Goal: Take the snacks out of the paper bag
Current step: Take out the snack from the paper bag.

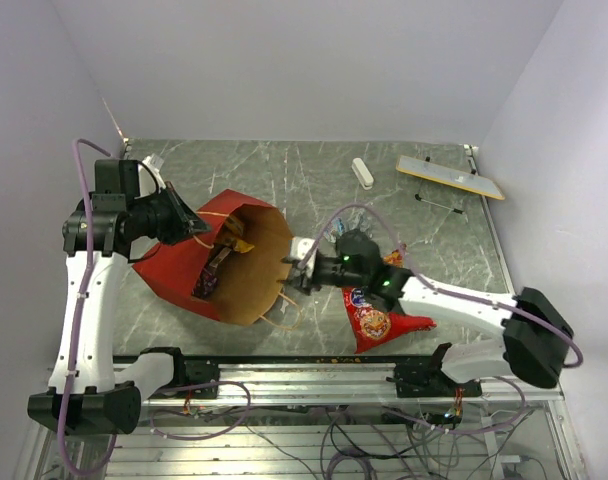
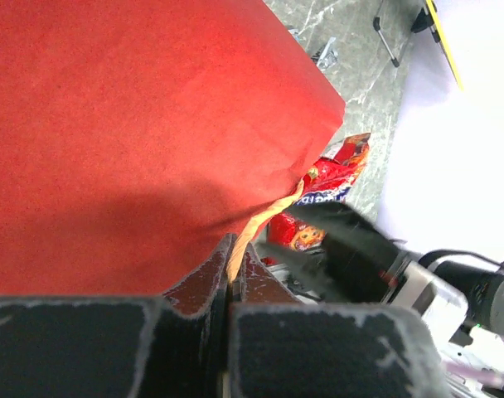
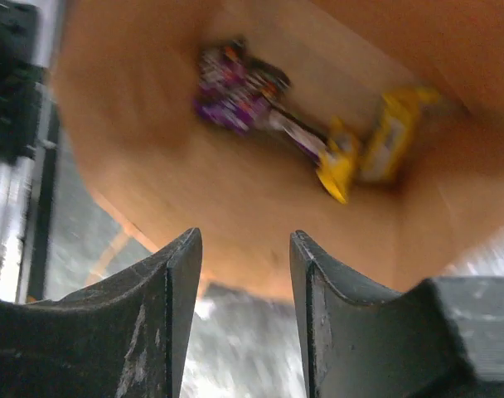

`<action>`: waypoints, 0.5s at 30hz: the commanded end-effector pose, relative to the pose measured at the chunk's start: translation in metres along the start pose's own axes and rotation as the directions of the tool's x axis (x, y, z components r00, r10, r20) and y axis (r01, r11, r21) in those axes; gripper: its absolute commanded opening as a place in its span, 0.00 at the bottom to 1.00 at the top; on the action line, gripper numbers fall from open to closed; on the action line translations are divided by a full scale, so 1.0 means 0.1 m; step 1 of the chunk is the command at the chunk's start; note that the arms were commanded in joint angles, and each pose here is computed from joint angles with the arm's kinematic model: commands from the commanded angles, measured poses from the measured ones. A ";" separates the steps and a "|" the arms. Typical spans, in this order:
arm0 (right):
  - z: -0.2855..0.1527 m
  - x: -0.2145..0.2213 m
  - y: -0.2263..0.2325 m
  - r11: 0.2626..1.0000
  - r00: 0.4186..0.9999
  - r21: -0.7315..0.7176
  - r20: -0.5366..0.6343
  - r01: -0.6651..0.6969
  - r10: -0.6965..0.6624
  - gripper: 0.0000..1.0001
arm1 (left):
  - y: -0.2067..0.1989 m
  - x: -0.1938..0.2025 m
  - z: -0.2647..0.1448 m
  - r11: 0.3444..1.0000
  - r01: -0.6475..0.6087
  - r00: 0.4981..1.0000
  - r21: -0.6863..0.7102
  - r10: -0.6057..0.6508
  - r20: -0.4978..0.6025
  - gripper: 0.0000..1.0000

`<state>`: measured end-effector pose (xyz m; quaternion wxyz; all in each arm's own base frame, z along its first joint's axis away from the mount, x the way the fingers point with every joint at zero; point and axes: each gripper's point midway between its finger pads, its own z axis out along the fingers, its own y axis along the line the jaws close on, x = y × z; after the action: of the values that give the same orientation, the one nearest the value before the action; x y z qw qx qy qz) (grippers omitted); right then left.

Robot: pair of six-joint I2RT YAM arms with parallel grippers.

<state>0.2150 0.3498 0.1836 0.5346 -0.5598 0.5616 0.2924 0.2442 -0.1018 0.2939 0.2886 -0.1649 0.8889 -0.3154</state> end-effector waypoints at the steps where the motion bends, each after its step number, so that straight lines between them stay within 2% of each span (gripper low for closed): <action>1: 0.44 -0.51 0.38 0.992 0.984 -0.109 0.169 0.069 -0.049 0.48 | -0.13 -0.01 -0.01 0.997 0.010 1.000 0.073 -0.012 0.026 0.07; 4: 0.76 -0.45 0.40 0.985 0.983 -0.102 0.135 0.139 -0.125 0.51 | -0.13 0.01 -0.02 0.997 0.012 1.000 0.075 -0.014 0.021 0.07; 8: 1.11 -0.19 0.17 0.971 0.971 -0.005 0.015 0.238 -0.238 0.56 | -0.15 0.00 -0.04 0.997 0.013 1.000 0.082 -0.014 0.022 0.07; 10: 1.24 -0.15 0.03 0.961 0.962 0.050 -0.003 0.273 -0.273 0.60 | -0.15 0.01 -0.04 0.997 0.007 1.000 0.078 -0.008 0.014 0.07; 15: 1.51 0.14 -0.08 0.927 0.926 0.044 -0.081 0.374 -0.369 0.62 | -0.13 0.01 -0.03 0.998 -0.003 1.000 0.063 0.002 0.006 0.07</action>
<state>0.2381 0.4741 0.1336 0.5457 -0.6392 0.4976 0.2147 0.2429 -0.1070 0.2953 0.2885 -0.1714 0.8806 -0.3346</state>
